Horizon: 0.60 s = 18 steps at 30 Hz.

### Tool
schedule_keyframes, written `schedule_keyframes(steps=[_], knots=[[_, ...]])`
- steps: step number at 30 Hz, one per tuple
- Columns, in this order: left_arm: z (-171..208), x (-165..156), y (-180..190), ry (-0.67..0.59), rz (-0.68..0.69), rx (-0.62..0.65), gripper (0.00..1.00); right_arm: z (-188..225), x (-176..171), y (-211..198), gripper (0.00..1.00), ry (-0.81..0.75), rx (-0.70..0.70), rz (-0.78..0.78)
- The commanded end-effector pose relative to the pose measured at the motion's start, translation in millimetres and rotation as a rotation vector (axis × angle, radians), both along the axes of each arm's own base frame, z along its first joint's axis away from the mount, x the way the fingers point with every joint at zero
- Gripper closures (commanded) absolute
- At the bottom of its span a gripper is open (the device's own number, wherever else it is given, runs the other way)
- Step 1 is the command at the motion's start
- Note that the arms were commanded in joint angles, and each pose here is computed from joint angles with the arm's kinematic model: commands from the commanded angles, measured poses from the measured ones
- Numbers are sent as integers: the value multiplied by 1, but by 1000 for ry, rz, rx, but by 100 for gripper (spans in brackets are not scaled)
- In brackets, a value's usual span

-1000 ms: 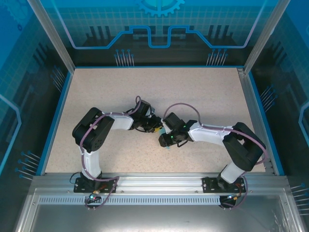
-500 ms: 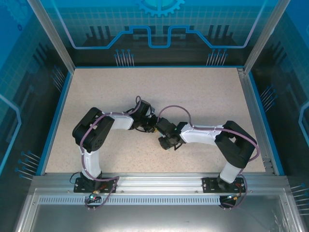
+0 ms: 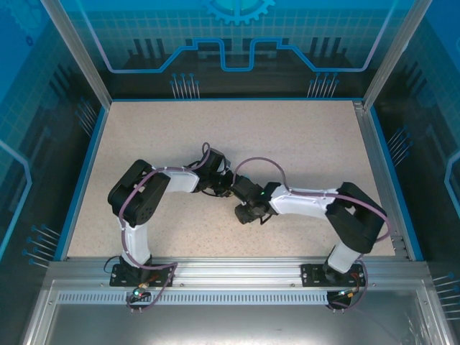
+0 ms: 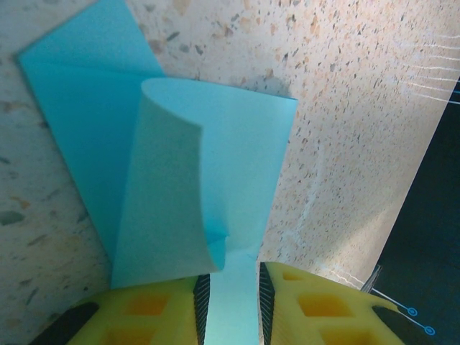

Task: Fold a paper plane with a square sheet of paper (pick it up from the middle)
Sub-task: Fold the wing for the fifth time at the center of the table.

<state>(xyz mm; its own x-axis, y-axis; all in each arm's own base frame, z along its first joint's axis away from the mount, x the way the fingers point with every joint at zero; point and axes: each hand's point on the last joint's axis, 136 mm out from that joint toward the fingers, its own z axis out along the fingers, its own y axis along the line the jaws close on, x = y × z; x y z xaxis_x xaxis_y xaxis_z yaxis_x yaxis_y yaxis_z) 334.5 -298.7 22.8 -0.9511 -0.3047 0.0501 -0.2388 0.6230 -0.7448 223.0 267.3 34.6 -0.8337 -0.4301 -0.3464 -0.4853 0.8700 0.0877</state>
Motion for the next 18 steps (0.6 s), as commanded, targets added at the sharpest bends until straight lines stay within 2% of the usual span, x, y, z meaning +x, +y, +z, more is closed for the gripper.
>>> schedule_keyframes(steps=[1,4,9,11,12,18], knots=[[-23,-13,9,70,-1,72,71,31,5,8,53,20,216,-66],[-23,-13,9,70,-1,70,71,28,10,3,53,82,343,-133],[-22,-13,9,66,-7,73,71,20,15,-1,59,176,455,-200],[-22,-13,9,65,-8,72,71,16,16,-3,59,195,467,-221],[-22,-13,9,66,-9,72,71,13,16,-4,64,209,466,-229],[-22,-13,10,67,-9,76,71,2,16,-3,74,253,484,-246]])
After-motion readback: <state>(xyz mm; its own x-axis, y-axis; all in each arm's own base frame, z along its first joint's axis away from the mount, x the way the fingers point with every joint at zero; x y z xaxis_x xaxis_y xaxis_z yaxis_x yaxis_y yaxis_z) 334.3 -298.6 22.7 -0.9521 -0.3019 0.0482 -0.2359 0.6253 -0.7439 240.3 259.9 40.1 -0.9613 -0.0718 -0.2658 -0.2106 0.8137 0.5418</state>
